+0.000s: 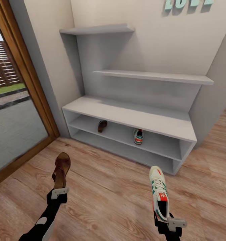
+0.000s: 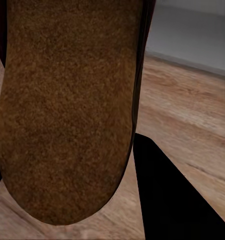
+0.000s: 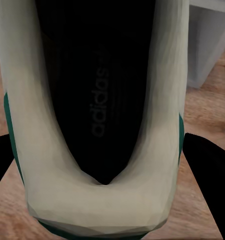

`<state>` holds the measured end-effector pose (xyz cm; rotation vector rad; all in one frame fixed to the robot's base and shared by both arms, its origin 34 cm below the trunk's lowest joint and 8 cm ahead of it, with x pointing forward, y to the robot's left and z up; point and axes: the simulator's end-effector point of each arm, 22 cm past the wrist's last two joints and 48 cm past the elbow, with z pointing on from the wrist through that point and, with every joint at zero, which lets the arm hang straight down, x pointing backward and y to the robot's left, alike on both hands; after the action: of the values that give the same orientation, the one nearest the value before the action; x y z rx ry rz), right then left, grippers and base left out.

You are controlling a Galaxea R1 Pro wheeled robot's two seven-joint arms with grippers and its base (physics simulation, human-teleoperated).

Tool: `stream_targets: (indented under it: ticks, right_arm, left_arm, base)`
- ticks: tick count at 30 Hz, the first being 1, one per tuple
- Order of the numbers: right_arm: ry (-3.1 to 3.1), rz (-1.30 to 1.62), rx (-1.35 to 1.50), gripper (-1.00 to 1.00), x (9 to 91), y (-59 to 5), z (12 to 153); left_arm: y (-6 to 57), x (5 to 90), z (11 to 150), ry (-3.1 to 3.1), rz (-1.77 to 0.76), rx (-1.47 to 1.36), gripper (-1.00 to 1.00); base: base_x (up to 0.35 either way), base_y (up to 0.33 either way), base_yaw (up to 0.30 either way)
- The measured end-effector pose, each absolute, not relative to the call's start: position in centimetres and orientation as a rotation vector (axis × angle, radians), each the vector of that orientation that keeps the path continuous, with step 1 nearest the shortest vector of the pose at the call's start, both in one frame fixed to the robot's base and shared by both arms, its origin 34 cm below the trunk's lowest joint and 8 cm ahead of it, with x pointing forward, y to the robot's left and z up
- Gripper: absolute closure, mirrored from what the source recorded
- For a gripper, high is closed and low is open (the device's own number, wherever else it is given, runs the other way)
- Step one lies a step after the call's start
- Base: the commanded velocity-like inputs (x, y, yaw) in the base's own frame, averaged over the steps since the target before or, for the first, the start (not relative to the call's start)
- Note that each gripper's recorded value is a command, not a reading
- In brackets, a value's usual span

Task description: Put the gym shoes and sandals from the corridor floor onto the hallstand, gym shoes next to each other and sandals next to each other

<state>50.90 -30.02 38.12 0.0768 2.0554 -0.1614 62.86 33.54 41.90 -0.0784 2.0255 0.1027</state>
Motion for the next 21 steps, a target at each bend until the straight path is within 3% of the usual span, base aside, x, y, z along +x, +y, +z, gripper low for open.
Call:
stream_targets:
  ticks: [21]
  right_arm:
    - [2.055, -0.161, 0.077, 1.00, 50.91, -30.02, 38.12]
  left_arm:
    - [33.56, 62.82, 41.87, 2.026, 0.102, -0.079, 1.00]
  base:
    - [0.152, 0.318, -0.275]
